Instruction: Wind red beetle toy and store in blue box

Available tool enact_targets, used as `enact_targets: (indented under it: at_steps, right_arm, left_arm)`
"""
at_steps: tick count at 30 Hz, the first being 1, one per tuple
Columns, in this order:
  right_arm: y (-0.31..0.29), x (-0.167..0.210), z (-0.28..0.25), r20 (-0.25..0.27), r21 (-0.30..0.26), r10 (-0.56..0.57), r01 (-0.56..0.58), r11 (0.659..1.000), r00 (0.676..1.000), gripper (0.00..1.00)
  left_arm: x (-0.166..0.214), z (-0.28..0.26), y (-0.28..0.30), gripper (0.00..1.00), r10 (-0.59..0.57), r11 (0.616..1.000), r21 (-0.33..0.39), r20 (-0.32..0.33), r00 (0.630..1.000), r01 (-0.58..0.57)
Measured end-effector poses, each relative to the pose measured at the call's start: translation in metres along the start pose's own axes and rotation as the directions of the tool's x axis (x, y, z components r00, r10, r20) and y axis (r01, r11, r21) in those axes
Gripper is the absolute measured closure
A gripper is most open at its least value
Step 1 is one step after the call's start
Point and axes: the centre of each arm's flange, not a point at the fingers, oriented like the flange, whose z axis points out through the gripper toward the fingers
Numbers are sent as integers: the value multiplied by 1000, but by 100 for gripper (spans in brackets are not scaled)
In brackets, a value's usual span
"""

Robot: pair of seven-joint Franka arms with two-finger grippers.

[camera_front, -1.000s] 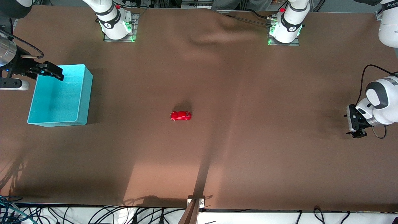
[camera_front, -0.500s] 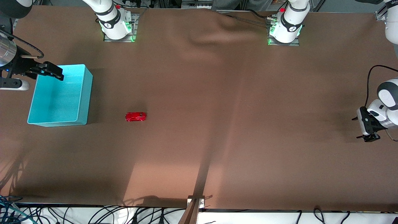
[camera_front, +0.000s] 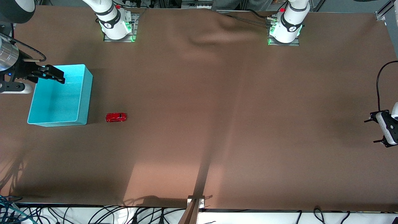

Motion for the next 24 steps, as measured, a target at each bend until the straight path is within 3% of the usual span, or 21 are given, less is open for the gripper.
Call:
enact_targets:
  at_steps: [4,9,14,19,24]
  right_arm:
    - [0,11,21,32,9,-159,158,987,987,0]
    - [-3,24,47,64,29,-320,319,947,945,0]
    - [-10,38,78,75,79,-526,521,850,847,0]
    - [-11,50,109,71,128,-655,644,754,752,0]
    - [-9,61,136,63,146,-737,725,673,672,0]
  left_arm:
    - [31,-20,8,0,-81,996,-40,-3,997,81]
    - [84,-47,29,0,-168,981,-89,22,985,170]
    - [162,-69,63,0,-298,948,-102,57,953,302]
    - [234,-92,105,0,-431,895,-90,73,899,437]
    - [269,-108,141,0,-520,847,-71,95,849,527]
